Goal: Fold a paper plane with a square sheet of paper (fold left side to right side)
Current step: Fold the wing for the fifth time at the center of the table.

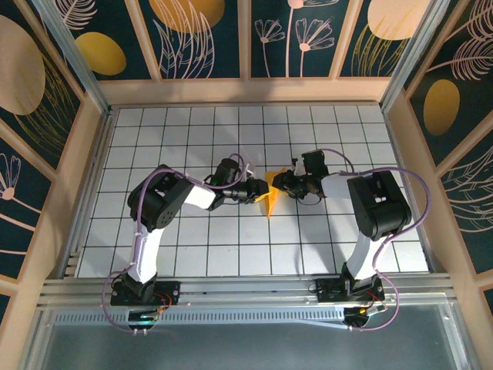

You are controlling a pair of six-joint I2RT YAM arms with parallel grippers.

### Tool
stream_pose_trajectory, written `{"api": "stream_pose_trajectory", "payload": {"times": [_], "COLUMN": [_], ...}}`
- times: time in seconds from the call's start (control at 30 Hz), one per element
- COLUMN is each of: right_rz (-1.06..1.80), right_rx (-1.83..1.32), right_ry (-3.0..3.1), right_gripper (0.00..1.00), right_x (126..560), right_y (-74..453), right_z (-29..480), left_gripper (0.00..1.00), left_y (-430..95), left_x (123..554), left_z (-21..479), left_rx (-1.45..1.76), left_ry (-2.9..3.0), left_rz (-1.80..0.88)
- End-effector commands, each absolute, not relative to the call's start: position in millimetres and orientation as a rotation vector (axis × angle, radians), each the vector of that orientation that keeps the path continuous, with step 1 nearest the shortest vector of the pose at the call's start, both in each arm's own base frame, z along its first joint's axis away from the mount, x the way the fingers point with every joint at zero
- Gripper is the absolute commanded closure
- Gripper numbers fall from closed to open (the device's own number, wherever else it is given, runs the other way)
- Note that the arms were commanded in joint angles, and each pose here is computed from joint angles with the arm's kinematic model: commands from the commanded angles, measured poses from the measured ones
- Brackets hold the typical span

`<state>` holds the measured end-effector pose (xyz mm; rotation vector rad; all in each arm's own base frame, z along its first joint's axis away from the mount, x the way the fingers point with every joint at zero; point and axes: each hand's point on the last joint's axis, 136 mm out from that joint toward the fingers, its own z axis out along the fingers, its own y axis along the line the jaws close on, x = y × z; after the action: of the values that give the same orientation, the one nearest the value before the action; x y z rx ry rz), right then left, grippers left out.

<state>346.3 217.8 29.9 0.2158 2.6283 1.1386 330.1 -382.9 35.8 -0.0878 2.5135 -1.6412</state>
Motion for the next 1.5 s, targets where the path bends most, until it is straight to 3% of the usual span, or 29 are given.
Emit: {"api": "stream_pose_trajectory", "payload": {"times": [0.0,0.27,0.87,1.47], "right_rz": [1.025,1.022,1.055,1.031], "right_rx": [0.220,0.215,0.184,0.189], "right_ry": [2.715,2.715,2.661,2.625], "right_gripper": [0.62,0.62,0.62,0.62], "right_x": [337.6,337.9,344.8,345.2], "right_y": [211.7,211.8,216.5,207.8], "right_z": [1.3,1.1,26.0,42.8], "left_gripper": [0.74,0.91,1.00,1.00], "left_y": [-379.8,-373.5,-357.7,-348.7], "left_x": [338.0,341.1,341.7,341.5], "left_z": [19.9,7.0,-21.6,-35.9], "left_rx": [-0.083,-0.083,-0.102,-0.142], "left_ry": [2.546,2.594,2.680,2.718], "left_rz": [-1.569,-1.459,-1.271,-1.179]}}
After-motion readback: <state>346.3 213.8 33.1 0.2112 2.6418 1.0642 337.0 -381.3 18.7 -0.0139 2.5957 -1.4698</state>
